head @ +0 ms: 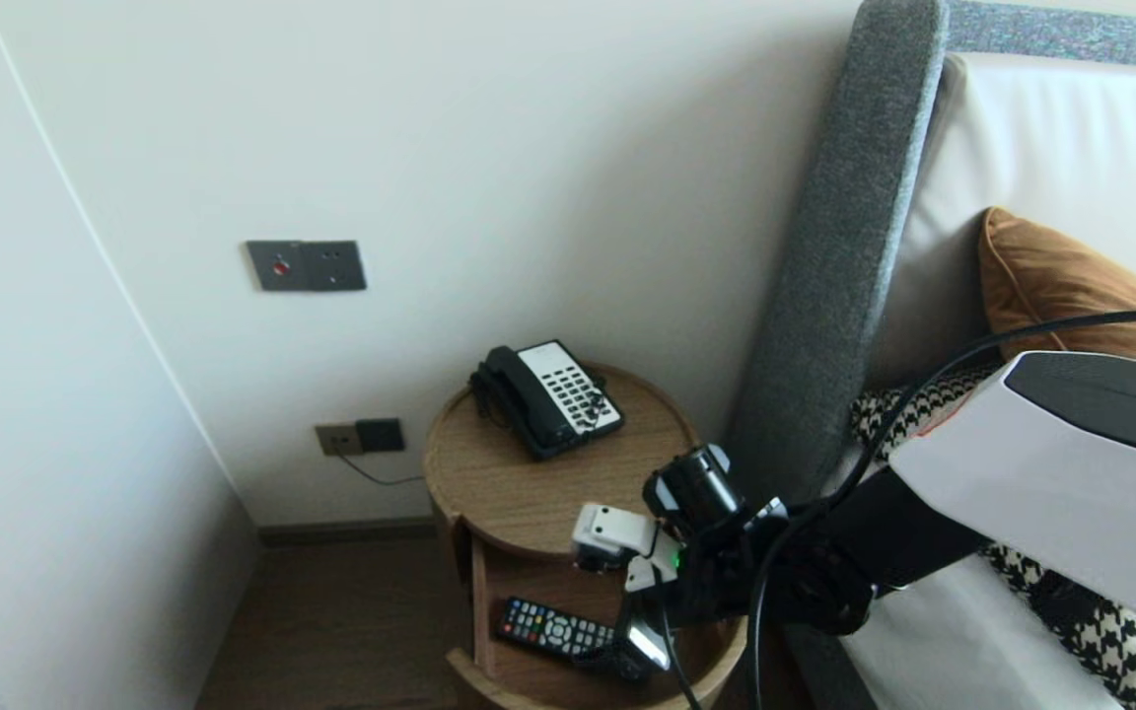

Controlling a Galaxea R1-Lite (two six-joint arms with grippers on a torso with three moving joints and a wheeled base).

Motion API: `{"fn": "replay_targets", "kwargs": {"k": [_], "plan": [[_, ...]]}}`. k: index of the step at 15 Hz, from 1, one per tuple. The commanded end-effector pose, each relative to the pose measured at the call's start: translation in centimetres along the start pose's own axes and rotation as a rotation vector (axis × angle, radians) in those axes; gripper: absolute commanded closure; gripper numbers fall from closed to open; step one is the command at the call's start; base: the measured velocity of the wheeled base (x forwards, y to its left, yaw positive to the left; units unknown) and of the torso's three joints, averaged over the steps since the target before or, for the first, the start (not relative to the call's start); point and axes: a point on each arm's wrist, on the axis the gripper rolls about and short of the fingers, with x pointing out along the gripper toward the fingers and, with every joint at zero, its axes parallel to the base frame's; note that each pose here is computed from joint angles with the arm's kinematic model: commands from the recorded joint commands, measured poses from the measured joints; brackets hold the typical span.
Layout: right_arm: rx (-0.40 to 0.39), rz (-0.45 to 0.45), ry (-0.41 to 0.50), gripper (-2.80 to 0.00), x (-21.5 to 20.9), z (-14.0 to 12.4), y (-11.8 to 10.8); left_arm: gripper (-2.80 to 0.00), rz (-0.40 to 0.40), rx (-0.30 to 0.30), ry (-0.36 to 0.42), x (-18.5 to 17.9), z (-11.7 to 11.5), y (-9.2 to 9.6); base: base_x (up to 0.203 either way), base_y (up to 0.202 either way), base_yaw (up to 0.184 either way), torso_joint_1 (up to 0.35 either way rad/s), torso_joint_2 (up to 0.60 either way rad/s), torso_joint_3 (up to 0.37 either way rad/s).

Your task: Put the remote controls on the table in the drawer one by one, then close the nightstand drawer

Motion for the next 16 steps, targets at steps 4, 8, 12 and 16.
{"fn": "replay_targets", "kwargs": {"k": [4,8,12,16], "plan": [[0.071,-0.034,-0.084,-2.80,-1.8,1.5,0.1,0.00,0.001,-0.001,-0.001,0.0,0.0,0.0,0.000,0.000,0.000,0.000,0.00,0.000],[0.054,-0.092,-0.217,0.00,-1.7,1.7,0.0,0.00,0.001,-0.001,-0.001,0.0,0.0,0.0,0.000,0.000,0.000,0.000,0.00,0.000],[0.103,-0.105,-0.271,0.00,-2.9,2.5,0.1,0.00,0.001,-0.001,-0.001,0.0,0.0,0.0,0.000,0.000,0.000,0.000,0.00,0.000],[0.181,-0.102,-0.247,0.00,-6.5,2.5,0.8,0.00,0.001,-0.001,-0.001,0.0,0.0,0.0,0.000,0.000,0.000,0.000,0.00,0.000]]}}
